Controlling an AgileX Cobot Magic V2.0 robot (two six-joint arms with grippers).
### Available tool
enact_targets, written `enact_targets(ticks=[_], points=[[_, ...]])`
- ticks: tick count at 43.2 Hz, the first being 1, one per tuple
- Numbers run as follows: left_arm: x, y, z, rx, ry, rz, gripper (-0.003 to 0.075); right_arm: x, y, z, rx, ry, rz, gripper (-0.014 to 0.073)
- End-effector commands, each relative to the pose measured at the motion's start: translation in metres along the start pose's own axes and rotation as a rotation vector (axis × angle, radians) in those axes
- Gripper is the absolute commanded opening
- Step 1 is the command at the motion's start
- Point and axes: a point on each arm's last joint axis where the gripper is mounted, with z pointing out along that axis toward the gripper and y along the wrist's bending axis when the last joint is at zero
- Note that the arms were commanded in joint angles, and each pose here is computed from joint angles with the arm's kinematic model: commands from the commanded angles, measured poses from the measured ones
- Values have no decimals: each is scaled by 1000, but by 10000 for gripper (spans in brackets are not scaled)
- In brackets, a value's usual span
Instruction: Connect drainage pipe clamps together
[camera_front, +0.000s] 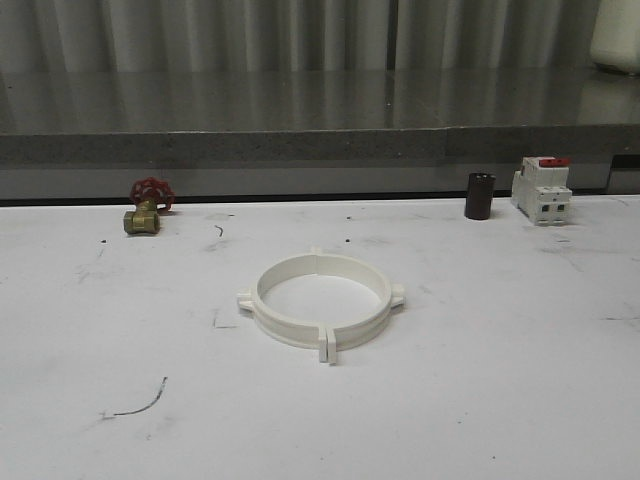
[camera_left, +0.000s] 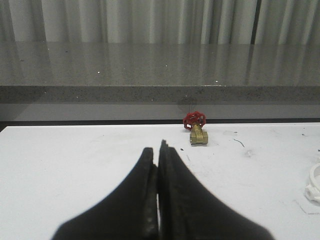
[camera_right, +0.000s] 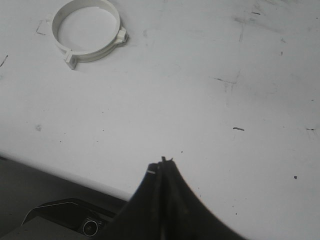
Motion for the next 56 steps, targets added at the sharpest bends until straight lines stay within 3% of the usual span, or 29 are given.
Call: enact_targets(ticks=[1,32,39,49,56], points=[[-2,0,0,-3,-85,-11,-20,-10,0,-5,-1,-76,-15,-58],[-1,0,0,-3,-84,-11,-20,-10,-1,-6,9,-91,-23,-58],[-1,0,0,-3,-78,-11,-20,-1,-6,-8,24,-340,0,-58],[-1,0,0,-3,-78,-11,-20,44,-18,12,119,-709,54,-58],[-1,0,0,-3,-78,-11,-20,76,-25,36,184,-821,114,-58]])
